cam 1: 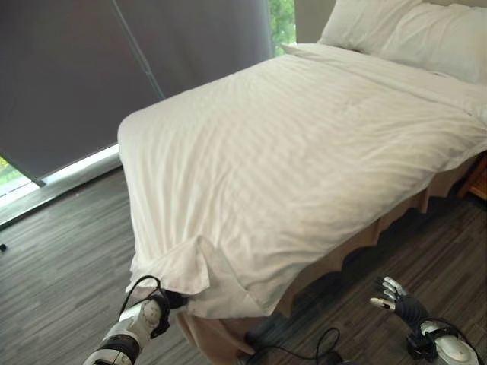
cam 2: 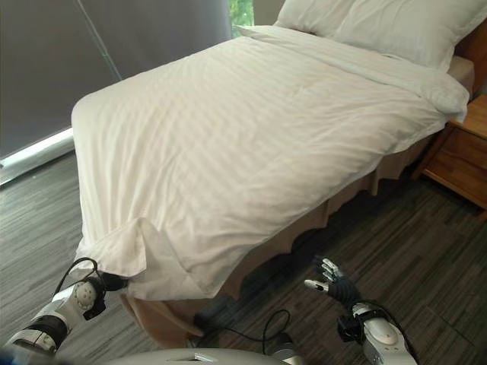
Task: Making the bed.
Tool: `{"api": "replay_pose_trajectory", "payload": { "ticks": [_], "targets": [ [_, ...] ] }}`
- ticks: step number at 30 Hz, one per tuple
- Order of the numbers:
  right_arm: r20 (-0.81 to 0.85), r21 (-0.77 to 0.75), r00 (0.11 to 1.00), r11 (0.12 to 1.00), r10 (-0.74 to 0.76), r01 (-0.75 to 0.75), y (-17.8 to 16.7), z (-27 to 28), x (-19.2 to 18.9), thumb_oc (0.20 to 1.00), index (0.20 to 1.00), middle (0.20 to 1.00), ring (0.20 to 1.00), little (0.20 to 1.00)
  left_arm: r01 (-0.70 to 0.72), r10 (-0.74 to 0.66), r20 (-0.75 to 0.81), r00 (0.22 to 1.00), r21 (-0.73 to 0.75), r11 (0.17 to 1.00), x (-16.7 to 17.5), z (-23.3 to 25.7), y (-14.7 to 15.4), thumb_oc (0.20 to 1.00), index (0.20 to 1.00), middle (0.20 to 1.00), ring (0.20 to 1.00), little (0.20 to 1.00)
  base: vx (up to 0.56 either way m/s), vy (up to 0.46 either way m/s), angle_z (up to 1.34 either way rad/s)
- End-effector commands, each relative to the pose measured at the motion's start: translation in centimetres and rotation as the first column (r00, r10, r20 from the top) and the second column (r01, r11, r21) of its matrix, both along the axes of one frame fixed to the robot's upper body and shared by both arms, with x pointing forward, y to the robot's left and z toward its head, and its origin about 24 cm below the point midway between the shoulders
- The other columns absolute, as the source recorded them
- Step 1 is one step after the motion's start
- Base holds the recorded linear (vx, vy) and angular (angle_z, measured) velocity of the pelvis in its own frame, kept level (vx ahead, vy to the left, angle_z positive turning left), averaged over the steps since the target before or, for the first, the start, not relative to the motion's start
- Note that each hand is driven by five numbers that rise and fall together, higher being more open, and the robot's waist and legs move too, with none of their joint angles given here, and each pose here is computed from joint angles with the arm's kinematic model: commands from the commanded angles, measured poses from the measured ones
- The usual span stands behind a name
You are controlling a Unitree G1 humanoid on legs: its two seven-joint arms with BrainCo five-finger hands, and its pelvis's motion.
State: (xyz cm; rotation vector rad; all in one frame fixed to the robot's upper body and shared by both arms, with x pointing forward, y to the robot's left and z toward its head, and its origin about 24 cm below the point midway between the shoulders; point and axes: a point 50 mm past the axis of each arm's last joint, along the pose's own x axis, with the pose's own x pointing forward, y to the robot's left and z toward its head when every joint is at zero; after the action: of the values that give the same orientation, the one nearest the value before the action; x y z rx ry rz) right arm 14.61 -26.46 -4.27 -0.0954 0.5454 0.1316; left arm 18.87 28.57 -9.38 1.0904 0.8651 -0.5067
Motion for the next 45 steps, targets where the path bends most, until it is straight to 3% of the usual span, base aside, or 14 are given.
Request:
{"api": "replay_pose_trajectory", "payload": {
  "ticks": [1,4,7,9,15,16,27,32,33,36,39,41,44,45],
  "targets": [
    [0.101,0.023,0.994,0.999,0.044,-0.047,0.7,1.3,2.1,1.000,1.000,1.000,1.000,1.000,-0.035,-0.043,-0.559,0.828,-0.128,0.991,-16.1,-5.6,-2.2,1.000,1.000,1.000,1.000,1.000,0.03,-0.006,0.19],
    [0.072,0.060,0.996,0.996,0.057,-0.061,1.2,0.6,1.9,1.000,1.000,1.000,1.000,1.000,-0.306,0.258,-0.294,0.920,-0.129,0.943,-11.0,-2.4,2.7,1.000,1.000,1.000,1.000,1.000,-0.02,-0.024,0.09],
    [0.026,0.091,0.995,0.991,0.092,-0.094,1.3,-0.1,0.8,1.000,1.000,1.000,1.000,1.000,-0.271,0.255,-0.143,0.956,-0.104,0.957,-8.6,4.8,8.8,1.000,1.000,1.000,1.000,1.000,0.00,-0.032,0.17],
    [0.008,0.085,0.994,0.990,0.110,-0.111,1.3,-0.3,0.3,1.000,1.000,1.000,1.000,1.000,-0.241,0.230,-0.145,0.962,-0.062,0.969,-9.0,6.5,10.0,1.000,1.000,1.000,1.000,1.000,0.02,-0.016,0.32],
    [0.008,0.091,0.992,0.988,0.122,-0.122,0.8,0.0,-0.3,1.000,1.000,1.000,1.000,1.000,-0.216,0.221,0.015,0.975,-0.152,0.964,-8.6,13.8,11.0,1.000,1.000,1.000,1.000,1.000,0.01,-0.015,0.18],
    [0.029,0.089,0.995,0.991,0.093,-0.095,0.2,0.4,-0.3,1.000,1.000,1.000,1.000,1.000,-0.231,0.275,0.149,0.950,-0.261,0.937,-8.1,16.8,10.6,1.000,1.000,1.000,1.000,1.000,-0.01,-0.007,0.21],
    [0.041,0.093,0.995,0.991,0.089,-0.092,0.2,0.4,0.2,1.000,1.000,1.000,1.000,1.000,-0.126,0.203,0.487,0.849,-0.185,0.975,-7.1,26.7,10.6,1.000,1.000,1.000,1.000,1.000,0.00,-0.001,0.19],
    [0.073,0.118,0.993,0.988,0.092,-0.100,0.7,0.5,0.5,1.000,1.000,1.000,1.000,1.000,-0.035,0.229,0.738,0.635,-0.269,0.963,-6.1,29.6,9.9,1.000,1.000,1.000,1.000,1.000,0.00,0.003,0.02],
    [0.088,0.124,0.990,0.985,0.106,-0.116,1.3,0.5,0.8,1.000,1.000,1.000,1.000,1.000,-0.002,0.334,0.852,0.402,-0.365,0.931,-5.6,30.7,10.5,1.000,1.000,1.000,1.000,1.000,0.00,0.000,0.00],
    [0.096,0.109,0.989,0.987,0.110,-0.120,1.6,0.4,0.9,1.000,1.000,1.000,1.000,1.000,0.170,0.501,0.834,0.231,-0.542,0.823,-3.2,29.6,9.0,1.000,1.000,1.000,1.000,1.000,0.00,0.015,0.03],
    [0.093,0.094,0.990,0.989,0.108,-0.117,1.6,0.3,0.9,1.000,1.000,1.000,1.000,1.000,0.244,0.606,0.772,0.192,-0.636,0.732,-1.0,27.7,7.7,1.000,1.000,1.000,1.000,1.000,-0.03,0.019,-0.03],
    [0.088,0.080,0.990,0.990,0.112,-0.119,2.0,0.1,1.1,1.000,1.000,1.000,1.000,1.000,0.328,0.778,0.592,0.210,-0.793,0.514,2.0,24.1,5.0,1.000,1.000,1.000,1.000,1.000,-0.06,0.016,-0.07],
    [0.086,0.071,0.990,0.991,0.111,-0.117,1.9,0.1,1.2,1.000,1.000,1.000,1.000,1.000,0.347,0.800,0.557,0.224,-0.813,0.468,3.0,23.5,4.1,1.000,1.000,1.000,1.000,1.000,-0.02,0.003,-0.05],
    [0.095,0.077,0.988,0.989,0.122,-0.130,2.5,0.1,1.6,1.000,1.000,1.000,1.000,1.000,0.389,0.890,0.377,0.257,-0.883,0.262,5.2,21.5,2.4,0.200,0.200,0.200,0.200,0.200,-0.03,0.002,-0.21]
  ]
}}
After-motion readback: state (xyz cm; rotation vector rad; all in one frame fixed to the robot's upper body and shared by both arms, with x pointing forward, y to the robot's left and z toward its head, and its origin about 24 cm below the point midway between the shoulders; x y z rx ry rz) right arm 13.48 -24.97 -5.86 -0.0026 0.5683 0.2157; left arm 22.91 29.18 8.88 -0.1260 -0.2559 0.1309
